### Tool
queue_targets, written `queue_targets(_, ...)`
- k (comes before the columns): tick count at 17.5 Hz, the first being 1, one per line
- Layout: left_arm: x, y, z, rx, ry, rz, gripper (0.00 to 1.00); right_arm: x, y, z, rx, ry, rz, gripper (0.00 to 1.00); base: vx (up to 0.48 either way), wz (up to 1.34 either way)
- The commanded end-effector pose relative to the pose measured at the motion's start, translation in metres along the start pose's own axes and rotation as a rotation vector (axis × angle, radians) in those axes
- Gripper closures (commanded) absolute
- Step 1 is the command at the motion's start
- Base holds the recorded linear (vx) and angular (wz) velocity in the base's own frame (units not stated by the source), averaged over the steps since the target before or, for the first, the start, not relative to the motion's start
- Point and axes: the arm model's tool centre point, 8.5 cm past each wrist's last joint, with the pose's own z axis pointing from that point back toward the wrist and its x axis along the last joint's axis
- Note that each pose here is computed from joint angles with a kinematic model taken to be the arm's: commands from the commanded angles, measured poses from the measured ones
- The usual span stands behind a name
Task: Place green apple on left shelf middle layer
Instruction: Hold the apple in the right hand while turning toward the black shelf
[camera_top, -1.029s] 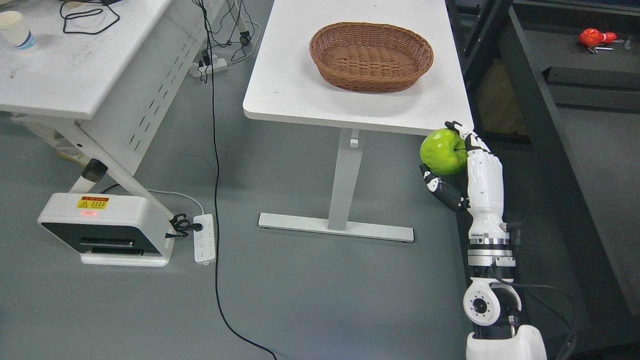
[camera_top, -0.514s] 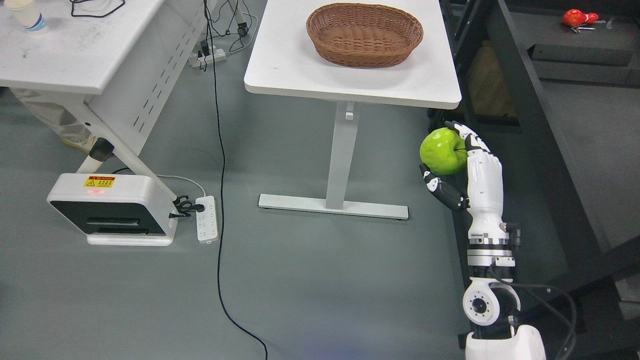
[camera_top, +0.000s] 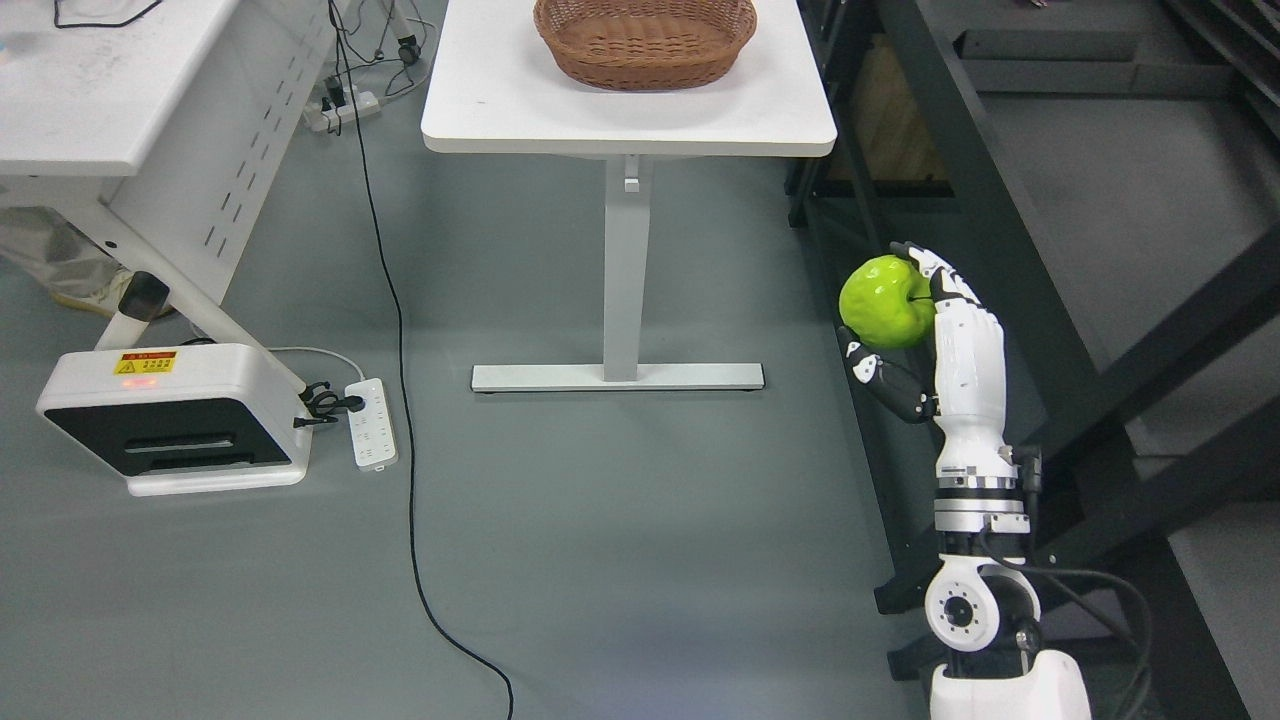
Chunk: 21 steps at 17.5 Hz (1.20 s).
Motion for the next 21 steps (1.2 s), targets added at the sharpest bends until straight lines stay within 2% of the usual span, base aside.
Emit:
queue_targets(1,0.0013,0.0112,0.0014,0.017,-0.002,-0.003,0.0,-0.002,-0.0023,0.0002,0.006,-0.011,0.013,1.0,-0.163,-0.29)
queue_targets(12,0.0008,0.011,0.0014,0.017,0.0,-0.006,0.0,-0.0008,-0.0025,-0.0015,0.006,-0.017,0.011,1.0,-0.156,-0.4)
queue_targets(21,0.0013,0.0112,0.0014,0.017,-0.002,-0.003,0.0,-0.0027,-0.0042,-0.0025,0.004,-0.007,0.015,1.0,-0.044,-0.66)
